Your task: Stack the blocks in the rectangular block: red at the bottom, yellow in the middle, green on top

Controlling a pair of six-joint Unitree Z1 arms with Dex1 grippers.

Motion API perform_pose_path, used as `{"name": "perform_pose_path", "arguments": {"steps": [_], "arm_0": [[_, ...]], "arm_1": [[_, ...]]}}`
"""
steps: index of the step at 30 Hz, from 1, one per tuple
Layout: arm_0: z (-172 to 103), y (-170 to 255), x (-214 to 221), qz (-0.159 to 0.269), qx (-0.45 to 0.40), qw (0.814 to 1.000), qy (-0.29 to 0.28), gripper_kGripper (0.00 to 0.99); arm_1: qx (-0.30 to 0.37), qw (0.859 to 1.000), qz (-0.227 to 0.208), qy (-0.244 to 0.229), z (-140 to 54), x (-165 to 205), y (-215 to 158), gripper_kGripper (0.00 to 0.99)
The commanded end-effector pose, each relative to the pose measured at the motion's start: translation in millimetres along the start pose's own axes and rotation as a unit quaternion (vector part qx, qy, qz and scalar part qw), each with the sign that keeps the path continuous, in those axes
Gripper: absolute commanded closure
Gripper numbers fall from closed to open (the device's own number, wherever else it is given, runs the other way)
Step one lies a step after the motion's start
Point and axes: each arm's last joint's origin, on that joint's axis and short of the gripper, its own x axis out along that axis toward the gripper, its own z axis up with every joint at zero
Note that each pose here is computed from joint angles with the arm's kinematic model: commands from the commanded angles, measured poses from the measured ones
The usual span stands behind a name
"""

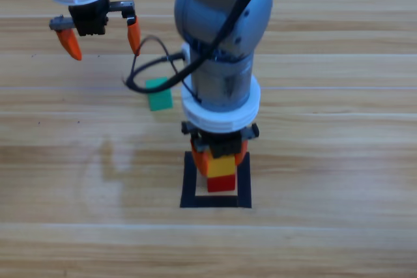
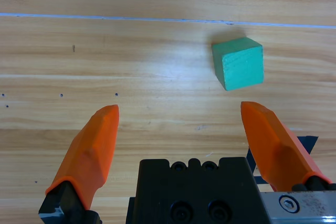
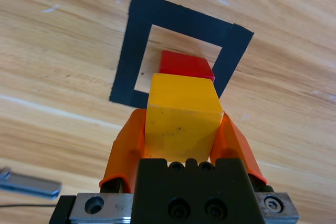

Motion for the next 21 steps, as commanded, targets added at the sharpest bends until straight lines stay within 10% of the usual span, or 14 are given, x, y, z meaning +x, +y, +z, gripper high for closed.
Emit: {"name": "perform_pose_path", "arguments": {"steps": [1,10,11,13,14,21], "arm_0": [[2.0,11.1,6.8,0.011,-0.007,1.000,0.013,0.000],[3.4,10.4,10.9,0.012,-0.008,1.000,0.015,0.001],[3.7,10.3,12.4,0.014,-0.008,1.000,0.016,0.004],[3.9,10.2,13.2,0.014,-0.008,1.000,0.017,0.010],[4.0,10.2,13.9,0.014,-0.008,1.000,0.018,0.016],[4.5,9.1,10.1,0.011,-0.009,1.000,0.011,0.016]], "arm_1": [[-0.011,0.998,-0.047,0.041,-9.7,48.9,12.6,0.990],[-0.009,0.998,-0.050,0.044,-8.4,55.1,12.8,0.990],[-0.010,0.998,-0.048,0.042,-8.1,53.3,13.2,0.929],[-0.004,0.999,-0.040,0.034,-8.4,39.9,11.5,0.179],[-0.004,0.999,-0.033,0.026,-8.4,29.2,10.1,0.080],[0.005,0.998,0.026,-0.050,-14.8,-65.8,-11.0,0.000]]}}
